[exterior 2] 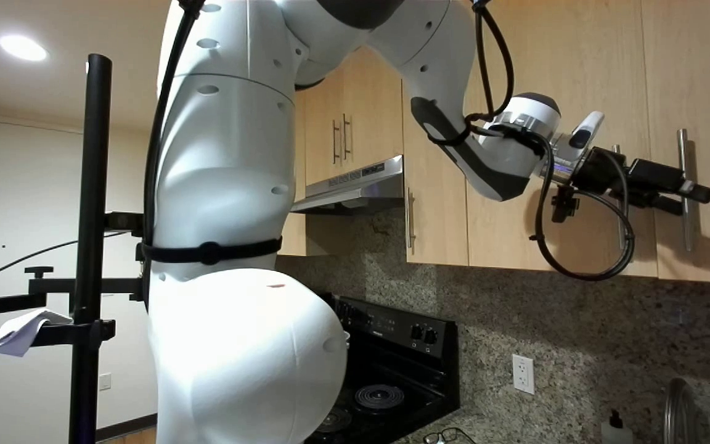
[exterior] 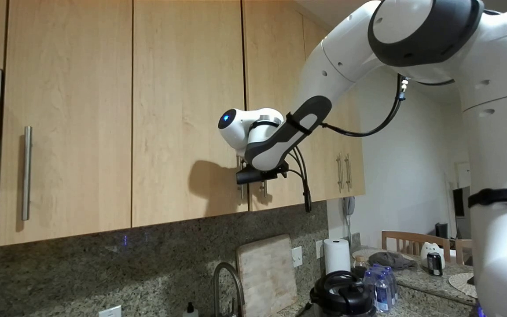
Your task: Open the right upper cabinet door
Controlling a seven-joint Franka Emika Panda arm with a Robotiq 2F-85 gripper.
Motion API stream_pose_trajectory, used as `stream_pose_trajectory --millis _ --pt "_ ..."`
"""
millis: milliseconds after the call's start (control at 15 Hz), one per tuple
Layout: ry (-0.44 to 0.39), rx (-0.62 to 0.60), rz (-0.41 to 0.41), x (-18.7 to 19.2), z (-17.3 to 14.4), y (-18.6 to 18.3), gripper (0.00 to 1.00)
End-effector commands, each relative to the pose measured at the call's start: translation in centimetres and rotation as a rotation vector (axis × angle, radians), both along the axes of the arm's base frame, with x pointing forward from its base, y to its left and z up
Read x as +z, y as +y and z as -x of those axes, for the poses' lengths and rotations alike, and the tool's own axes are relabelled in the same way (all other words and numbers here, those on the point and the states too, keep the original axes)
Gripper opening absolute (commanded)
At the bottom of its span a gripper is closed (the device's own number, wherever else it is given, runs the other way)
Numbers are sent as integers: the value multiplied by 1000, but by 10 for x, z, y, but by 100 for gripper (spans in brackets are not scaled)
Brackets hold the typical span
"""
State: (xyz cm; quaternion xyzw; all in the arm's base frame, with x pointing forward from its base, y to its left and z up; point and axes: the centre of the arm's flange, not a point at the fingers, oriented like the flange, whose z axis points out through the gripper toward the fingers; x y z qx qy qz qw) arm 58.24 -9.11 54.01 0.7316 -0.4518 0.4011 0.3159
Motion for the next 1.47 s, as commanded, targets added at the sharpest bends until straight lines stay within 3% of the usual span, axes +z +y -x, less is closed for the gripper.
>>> stream_pose_trajectory --millis 0,1000,1400 --pt "8 -65 11 6 45 -21 100" --pt "-24 30 -47 13 69 -41 100" --pt "12 12 -67 14 66 -47 100"
